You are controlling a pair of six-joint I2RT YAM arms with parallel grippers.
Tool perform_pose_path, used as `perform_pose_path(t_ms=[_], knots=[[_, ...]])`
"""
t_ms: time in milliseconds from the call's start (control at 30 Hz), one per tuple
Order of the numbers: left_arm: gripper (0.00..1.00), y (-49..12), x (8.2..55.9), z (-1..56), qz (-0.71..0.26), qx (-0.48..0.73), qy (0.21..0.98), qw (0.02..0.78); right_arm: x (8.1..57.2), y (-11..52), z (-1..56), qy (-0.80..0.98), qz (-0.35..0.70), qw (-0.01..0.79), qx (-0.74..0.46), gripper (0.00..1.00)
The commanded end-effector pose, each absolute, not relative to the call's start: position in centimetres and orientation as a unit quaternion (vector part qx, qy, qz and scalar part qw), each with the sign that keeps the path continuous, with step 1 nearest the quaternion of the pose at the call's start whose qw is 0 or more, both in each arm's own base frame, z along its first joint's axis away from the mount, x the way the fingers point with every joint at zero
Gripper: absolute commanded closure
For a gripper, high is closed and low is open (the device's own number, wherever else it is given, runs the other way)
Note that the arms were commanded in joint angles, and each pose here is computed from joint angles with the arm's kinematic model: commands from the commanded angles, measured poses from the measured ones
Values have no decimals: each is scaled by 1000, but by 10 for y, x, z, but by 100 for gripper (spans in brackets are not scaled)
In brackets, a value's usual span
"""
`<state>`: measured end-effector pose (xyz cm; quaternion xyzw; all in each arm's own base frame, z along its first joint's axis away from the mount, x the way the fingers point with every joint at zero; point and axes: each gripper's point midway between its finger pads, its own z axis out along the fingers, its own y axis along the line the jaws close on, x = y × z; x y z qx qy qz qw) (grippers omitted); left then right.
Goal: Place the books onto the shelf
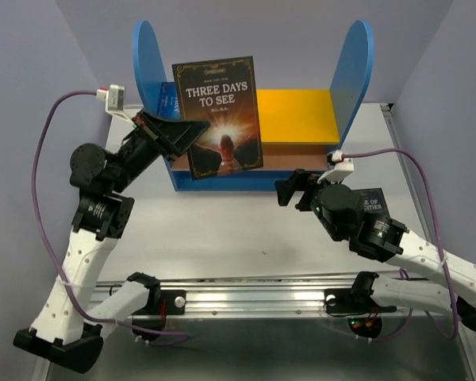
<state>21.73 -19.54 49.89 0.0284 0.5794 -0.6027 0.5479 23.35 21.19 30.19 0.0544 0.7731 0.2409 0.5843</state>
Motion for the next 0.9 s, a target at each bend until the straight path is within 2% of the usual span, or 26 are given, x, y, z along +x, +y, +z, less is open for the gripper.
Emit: perform_pose_path(t_ms=[0,67,167,200,367,500,733,867], knots=[[100,-212,265,549,-589,5,536,605,238,201,308,765,221,600,70,0],[100,-217,278,568,-588,-15,524,615,237,205,309,766,228,597,67,0],[100,-201,327,564,-536,-140,526,645,237,206,310,766,232,595,70,0],[100,-186,339,562,-506,-214,511,661,236,206,312,765,237,595,70,0],[100,-153,350,536,-444,-390,462,662,235,207,319,761,244,597,66,0],[100,-134,362,485,-366,-509,432,648,236,213,319,765,237,597,45,0],[100,-131,364,434,-305,-575,430,625,246,216,320,769,201,606,32,0],[100,-130,366,423,-279,-584,436,626,253,212,329,764,179,619,41,0]])
